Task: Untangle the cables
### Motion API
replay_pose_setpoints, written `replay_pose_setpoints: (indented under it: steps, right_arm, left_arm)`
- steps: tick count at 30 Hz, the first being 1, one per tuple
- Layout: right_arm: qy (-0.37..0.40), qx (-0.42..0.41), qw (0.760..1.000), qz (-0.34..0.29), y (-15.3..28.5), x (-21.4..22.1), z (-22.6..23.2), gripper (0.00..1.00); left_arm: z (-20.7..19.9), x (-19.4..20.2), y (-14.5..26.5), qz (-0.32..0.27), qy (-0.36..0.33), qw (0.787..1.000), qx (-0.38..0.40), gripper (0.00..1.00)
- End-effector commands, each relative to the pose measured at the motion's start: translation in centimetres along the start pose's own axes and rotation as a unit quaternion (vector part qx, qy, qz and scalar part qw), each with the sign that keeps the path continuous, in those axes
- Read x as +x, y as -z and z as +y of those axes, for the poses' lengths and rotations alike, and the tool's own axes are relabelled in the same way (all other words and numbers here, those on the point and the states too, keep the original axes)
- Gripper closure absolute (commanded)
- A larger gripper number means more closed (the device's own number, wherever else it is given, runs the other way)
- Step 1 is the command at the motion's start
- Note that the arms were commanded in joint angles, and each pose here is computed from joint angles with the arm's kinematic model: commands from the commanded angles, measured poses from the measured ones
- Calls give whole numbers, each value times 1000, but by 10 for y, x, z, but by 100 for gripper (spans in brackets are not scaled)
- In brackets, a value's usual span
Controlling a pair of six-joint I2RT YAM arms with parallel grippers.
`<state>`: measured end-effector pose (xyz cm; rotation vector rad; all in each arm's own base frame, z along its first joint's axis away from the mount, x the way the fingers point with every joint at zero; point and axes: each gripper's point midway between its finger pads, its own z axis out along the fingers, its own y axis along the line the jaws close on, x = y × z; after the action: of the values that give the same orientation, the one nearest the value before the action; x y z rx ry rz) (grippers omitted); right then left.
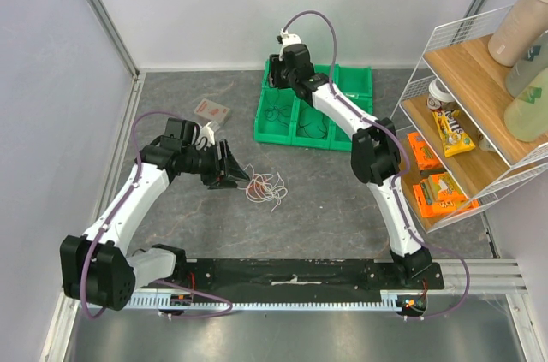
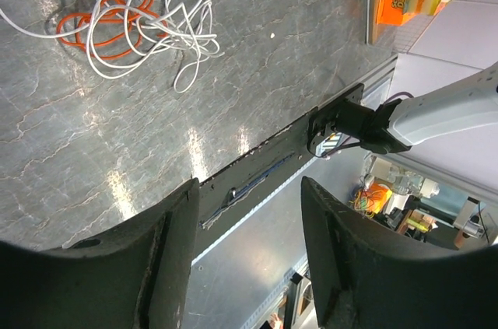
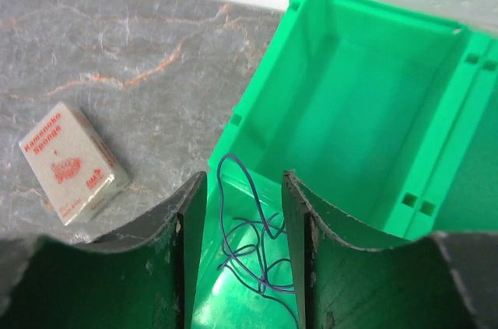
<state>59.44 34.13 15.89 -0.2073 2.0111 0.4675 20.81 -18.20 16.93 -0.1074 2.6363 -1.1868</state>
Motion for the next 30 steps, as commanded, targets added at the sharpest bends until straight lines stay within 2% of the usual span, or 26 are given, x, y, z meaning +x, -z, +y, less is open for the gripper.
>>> replay_pose_setpoints:
  steps: [1, 3, 5, 7, 10, 14, 18, 19, 21, 23, 26, 30]
  right_arm:
    - [-1, -45, 999, 18, -6, 9, 14, 50]
    - [-1, -45, 999, 19, -5, 11, 14, 47]
    - [-1, -42, 999, 25, -4, 16, 12, 49]
    - [-2, -36, 999, 34, -3, 23, 9, 63]
    - [-12, -22, 999, 45, 7, 25, 5, 99]
    - [-22, -33, 997, 66, 37, 33, 10, 100]
    - [-25, -32, 997, 70, 60, 43, 6, 100]
    - [-20, -35, 997, 72, 62, 43, 6, 97]
    - [-7, -40, 996, 79, 66, 35, 10, 72]
    - [4, -34, 994, 103, 73, 32, 9, 53]
    - [13, -35, 989, 145, 97, 43, 9, 42]
    - [10, -67, 978, 197, 144, 83, 18, 39]
  left_arm:
    - [-4, -2, 7, -7, -33, 999, -1, 38]
    - [-5, -1, 6, -5, -30, 1000, 7, 36]
    - [-4, 2, 5, -4, -27, 1000, 9, 35]
    - [-2, 2, 3, -4, -25, 1000, 8, 34]
    - [1, 1, 0, -1, -17, 1000, 5, 37]
    - [1, 0, -9, 13, 6, 1000, 19, 42]
    - [6, -9, -19, 15, 12, 1000, 15, 37]
    - [9, -12, -22, 15, 8, 1000, 8, 36]
    - [16, -22, -28, 11, -1, 1000, -11, 35]
    - [23, -31, -35, 16, -5, 999, -28, 34]
    - [25, -44, -48, 18, -17, 999, -34, 39]
    - [34, -55, -73, 32, -20, 998, -45, 43]
